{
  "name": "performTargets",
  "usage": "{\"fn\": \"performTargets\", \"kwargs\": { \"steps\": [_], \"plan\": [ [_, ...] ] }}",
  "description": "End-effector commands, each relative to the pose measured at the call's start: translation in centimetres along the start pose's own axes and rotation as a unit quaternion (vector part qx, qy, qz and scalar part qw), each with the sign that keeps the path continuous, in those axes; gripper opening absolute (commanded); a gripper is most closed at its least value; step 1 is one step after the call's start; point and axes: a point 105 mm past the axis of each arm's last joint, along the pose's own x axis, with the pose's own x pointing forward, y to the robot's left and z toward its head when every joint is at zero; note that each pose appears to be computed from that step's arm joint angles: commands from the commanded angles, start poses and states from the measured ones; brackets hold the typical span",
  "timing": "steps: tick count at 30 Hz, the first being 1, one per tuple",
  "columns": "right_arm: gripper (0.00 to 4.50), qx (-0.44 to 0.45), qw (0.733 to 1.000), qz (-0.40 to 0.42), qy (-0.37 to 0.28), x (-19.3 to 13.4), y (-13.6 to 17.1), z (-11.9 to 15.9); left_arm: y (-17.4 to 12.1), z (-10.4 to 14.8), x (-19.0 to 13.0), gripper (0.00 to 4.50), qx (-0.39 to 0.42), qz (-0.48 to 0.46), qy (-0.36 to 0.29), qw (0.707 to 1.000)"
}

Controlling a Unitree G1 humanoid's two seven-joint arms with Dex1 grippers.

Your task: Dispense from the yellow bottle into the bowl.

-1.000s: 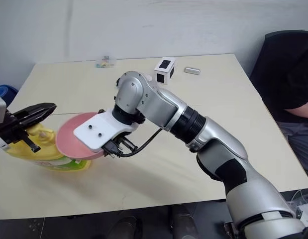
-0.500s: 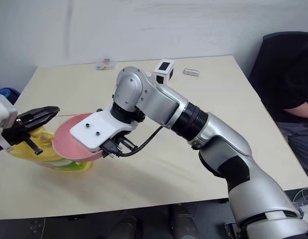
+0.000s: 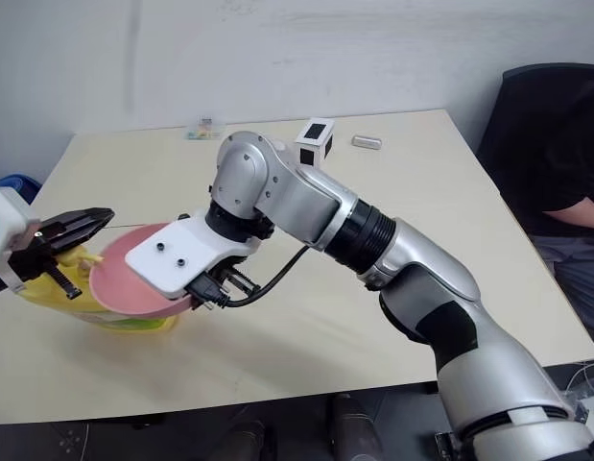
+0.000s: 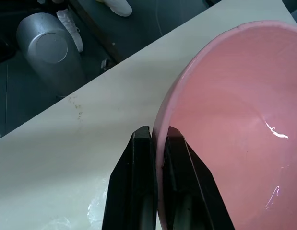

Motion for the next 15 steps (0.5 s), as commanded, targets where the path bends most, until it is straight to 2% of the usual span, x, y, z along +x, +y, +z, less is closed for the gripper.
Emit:
{"fn": "performTargets", "kwargs": {
  "steps": [1, 15],
  "plan": [
    [0.00, -0.031, 0.999, 0.019, -0.005, -0.95, -0.12, 1.61, -3.18, -5.27, 0.58, 0.06, -0.067, -0.070, 0.085, 0.992],
    [0.00, -0.028, 0.999, 0.016, -0.005, -0.81, -0.47, 1.56, -3.77, -5.74, 0.93, 0.06, -0.064, -0.081, 0.085, 0.991]
  ]
}}
